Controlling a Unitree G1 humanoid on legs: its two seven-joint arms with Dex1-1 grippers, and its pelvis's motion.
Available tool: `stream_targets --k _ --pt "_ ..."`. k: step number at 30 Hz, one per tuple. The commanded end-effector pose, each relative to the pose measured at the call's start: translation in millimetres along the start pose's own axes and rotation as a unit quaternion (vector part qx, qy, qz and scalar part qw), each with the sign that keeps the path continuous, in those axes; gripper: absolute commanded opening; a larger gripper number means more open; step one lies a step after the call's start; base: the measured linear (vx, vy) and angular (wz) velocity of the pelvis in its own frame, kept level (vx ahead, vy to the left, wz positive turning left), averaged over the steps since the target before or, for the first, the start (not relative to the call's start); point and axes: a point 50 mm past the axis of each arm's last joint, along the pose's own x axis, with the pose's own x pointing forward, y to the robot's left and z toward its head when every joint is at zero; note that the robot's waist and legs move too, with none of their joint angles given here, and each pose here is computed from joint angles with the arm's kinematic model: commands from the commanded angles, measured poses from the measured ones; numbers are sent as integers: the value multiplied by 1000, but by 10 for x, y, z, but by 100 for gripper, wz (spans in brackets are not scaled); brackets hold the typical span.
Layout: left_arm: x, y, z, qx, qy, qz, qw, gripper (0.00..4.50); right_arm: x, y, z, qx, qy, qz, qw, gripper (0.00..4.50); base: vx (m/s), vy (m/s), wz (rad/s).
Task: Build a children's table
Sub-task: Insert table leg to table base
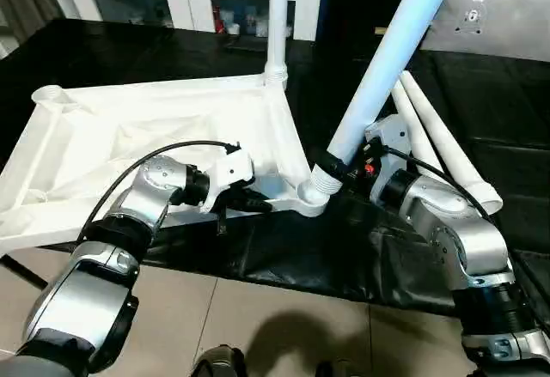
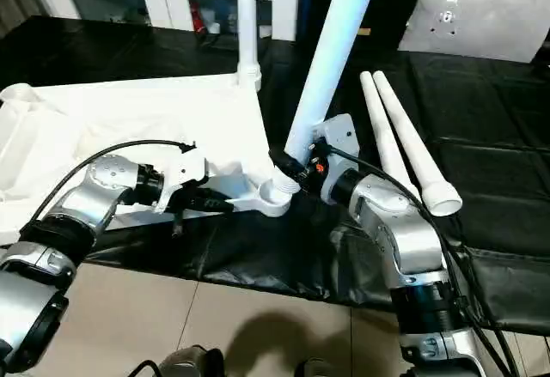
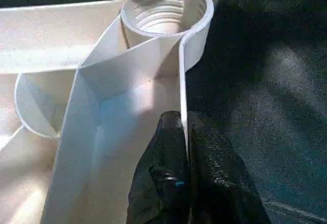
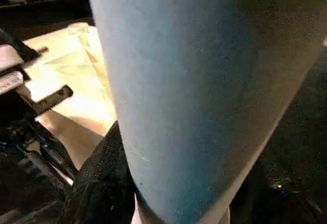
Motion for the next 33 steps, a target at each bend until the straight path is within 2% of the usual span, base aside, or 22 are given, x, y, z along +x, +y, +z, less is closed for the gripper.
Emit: stream_targets --k 1,7,13,15,20,23,26,29,33 --pt "-28 -9 21 -23 -47 11 999 55 -14 25 24 1 -5 5 1000 190 0 0 0" --pt "-81 -41 -63 -42 -46 29 998 87 21 58 17 1 -4 14 1000 190 0 0 0" --pt "-94 -61 -94 -47 -35 29 998 87 35 69 14 0 -2 18 1000 190 0 0 0" --pt "-107 -78 -109 -43 -22 25 998 52 39 72 7 -1 -1 20 1000 190 0 0 0" --pt "-137 -114 -158 -23 27 4 999 52 47 78 0 -2 0 21 1000 190 0 0 0" --pt "-139 -112 -163 -19 35 5 999 52 49 78 -1 -2 1 22 1000 190 0 0 0" --pt "-132 -98 -134 -20 29 10 999 52 53 77 0 -4 1 23 1000 190 0 0 0" --pt "-128 -92 -112 -22 23 13 999 19 56 78 6 -5 1 24 1000 190 0 0 0" --pt "-112 -93 -88 -25 10 13 1000 7 69 91 10 -12 8 39 999 190 0 0 0"
